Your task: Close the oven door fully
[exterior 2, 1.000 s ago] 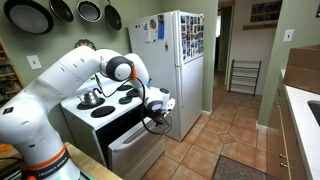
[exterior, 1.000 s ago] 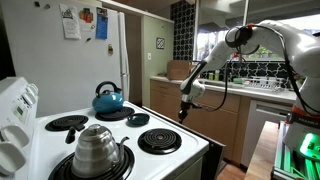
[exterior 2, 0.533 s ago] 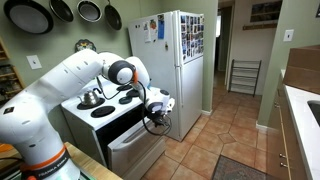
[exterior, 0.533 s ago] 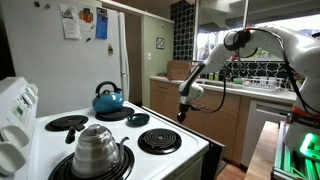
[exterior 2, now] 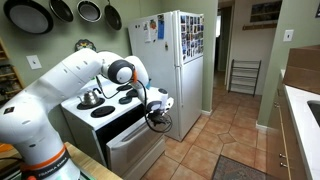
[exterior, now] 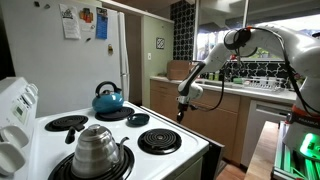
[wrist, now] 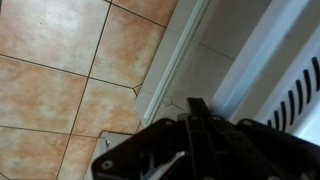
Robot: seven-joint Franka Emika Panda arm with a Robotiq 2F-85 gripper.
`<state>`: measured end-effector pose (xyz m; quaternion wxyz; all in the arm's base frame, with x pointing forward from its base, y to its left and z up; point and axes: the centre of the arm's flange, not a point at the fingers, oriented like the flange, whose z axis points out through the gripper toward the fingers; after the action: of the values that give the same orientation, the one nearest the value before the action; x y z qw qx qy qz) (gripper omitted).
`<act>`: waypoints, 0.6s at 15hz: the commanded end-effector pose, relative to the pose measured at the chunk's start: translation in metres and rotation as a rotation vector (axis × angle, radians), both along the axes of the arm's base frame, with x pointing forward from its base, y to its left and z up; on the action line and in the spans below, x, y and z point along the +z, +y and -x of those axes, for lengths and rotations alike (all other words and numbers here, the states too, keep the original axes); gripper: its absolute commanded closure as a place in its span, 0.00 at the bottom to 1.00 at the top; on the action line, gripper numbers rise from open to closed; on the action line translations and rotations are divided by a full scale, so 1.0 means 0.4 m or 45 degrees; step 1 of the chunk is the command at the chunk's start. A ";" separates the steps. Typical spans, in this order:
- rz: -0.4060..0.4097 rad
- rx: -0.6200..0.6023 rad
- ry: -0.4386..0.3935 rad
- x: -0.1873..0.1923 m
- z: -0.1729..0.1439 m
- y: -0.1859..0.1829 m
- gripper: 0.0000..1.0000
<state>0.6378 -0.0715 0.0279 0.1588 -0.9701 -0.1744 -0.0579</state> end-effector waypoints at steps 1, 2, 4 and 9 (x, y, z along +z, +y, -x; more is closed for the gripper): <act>-0.008 0.158 -0.006 0.032 0.038 0.121 0.96; 0.007 0.186 -0.011 0.034 0.037 0.135 0.96; 0.037 0.266 -0.028 0.039 0.039 0.168 0.96; 0.085 0.407 -0.064 0.059 0.013 0.256 0.96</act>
<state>0.6432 -0.0276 0.0474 0.1165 -0.9480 -0.2888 -0.0655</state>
